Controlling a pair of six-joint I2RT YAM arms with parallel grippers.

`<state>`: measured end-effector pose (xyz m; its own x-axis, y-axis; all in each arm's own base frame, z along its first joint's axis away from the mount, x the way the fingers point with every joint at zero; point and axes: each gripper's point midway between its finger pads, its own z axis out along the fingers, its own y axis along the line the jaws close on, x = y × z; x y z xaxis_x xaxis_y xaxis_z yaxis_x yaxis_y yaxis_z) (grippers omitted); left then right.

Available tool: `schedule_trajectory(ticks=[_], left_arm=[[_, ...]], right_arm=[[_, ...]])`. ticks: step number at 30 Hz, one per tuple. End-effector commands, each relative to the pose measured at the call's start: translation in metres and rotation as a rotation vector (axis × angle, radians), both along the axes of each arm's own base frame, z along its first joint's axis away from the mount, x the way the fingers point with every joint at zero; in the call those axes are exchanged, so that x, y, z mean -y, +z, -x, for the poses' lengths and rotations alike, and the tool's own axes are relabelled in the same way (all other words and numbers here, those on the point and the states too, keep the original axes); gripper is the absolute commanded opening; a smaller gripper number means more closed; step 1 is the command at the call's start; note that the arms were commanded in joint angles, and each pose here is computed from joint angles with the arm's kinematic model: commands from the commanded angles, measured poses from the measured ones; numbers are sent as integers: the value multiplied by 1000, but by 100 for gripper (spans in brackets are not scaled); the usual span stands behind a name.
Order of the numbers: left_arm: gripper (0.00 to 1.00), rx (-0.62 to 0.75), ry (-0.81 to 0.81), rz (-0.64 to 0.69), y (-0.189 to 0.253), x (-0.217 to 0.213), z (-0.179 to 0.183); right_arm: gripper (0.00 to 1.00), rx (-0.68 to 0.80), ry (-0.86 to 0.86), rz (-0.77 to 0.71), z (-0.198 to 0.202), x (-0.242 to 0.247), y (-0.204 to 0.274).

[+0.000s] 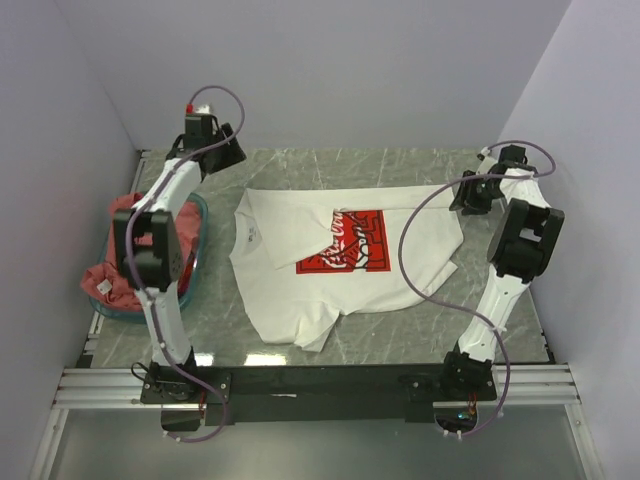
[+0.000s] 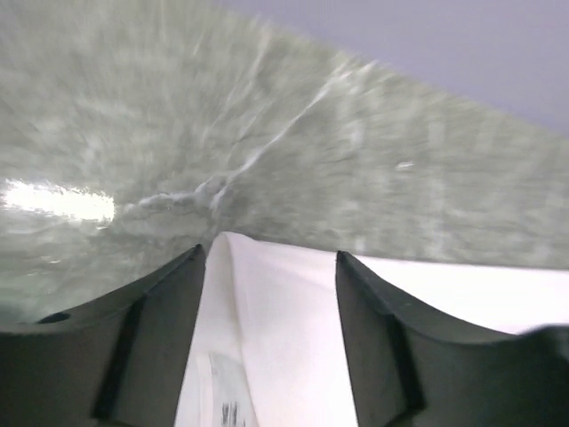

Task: Fold and stack the t-shirts
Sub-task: Fold the tshirt

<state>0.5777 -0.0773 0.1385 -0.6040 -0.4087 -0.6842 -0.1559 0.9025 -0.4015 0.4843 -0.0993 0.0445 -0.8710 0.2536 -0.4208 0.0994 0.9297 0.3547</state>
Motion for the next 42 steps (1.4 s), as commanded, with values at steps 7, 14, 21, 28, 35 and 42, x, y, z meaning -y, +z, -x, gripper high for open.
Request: schedule_trajectory(ticks=[7,14,21,28,35,42], left_arm=[[85,458,-45,-39,165,-12,118],[78,329,-220,244,125,35,226],[76,90,-241,375,53,69,308],[74,-164,-113,481,-4,92,364],[67,-366,-62,449,-43,115,414],[67,-454,-106,372,-61,132,450]], right_arm=[[54,217,191,173,19,-42,63],[55,296,411,189,52,-100,74],[58,509,923,170,123,-183,103],[93,850,1406,155,238,-230,88],[91,775,1493,205,277,-217,58],[84,756,1561,231,293,-212,40]])
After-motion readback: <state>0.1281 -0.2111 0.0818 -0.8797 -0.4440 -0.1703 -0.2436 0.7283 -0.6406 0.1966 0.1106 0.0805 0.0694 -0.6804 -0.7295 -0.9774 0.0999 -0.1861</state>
